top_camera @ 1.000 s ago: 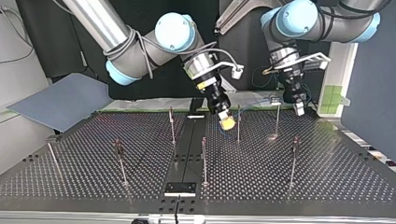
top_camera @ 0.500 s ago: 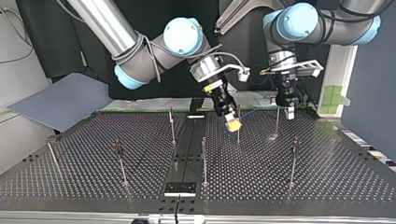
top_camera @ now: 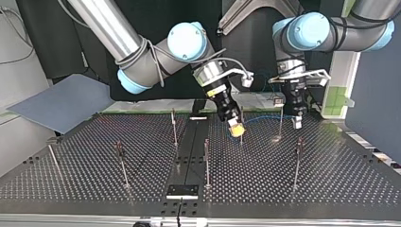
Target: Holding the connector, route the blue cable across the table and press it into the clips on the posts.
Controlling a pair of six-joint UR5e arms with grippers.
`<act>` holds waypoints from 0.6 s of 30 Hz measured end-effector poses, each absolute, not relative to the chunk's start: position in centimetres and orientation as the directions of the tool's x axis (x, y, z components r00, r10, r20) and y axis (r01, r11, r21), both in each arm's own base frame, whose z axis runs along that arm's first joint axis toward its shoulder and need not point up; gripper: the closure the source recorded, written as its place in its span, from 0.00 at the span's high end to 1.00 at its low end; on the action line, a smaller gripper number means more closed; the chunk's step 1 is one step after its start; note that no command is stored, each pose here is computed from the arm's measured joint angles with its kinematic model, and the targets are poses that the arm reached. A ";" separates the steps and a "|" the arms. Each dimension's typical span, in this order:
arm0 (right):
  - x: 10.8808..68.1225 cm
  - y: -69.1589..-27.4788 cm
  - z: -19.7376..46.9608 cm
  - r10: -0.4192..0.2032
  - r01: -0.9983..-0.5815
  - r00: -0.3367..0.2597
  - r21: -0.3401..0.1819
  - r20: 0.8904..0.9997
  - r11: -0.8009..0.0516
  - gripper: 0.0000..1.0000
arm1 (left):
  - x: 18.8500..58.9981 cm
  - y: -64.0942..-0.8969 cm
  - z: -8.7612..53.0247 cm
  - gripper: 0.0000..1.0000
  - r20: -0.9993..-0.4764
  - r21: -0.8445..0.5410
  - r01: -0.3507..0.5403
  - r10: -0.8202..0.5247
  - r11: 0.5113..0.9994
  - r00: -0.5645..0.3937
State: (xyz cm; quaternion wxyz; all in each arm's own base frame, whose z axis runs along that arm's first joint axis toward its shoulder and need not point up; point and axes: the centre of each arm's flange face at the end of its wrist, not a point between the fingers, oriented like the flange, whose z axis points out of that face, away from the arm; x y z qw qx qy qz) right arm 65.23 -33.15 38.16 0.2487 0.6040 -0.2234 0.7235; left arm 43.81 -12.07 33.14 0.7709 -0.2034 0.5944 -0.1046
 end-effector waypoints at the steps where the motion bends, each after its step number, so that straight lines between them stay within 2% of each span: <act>1: 65.2 -33.2 38.3 0.089 -0.628 -0.150 -0.025 0.985 -0.778 0.00 | 43.9 -11.8 33.3 0.00 -0.875 -0.436 -0.090 -0.398 0.895 0.276; 10: 65.4 -33.7 39.8 0.073 -0.616 -0.166 -0.046 0.983 -0.787 0.00 | 45.0 -8.9 34.4 0.00 -0.901 -0.380 -0.159 -0.325 0.911 0.288; 18: 66.1 -34.6 39.5 0.041 -0.599 -0.160 -0.064 0.986 -0.799 0.00 | 46.1 -8.1 35.4 0.00 -0.901 -0.362 -0.120 -0.313 0.925 0.300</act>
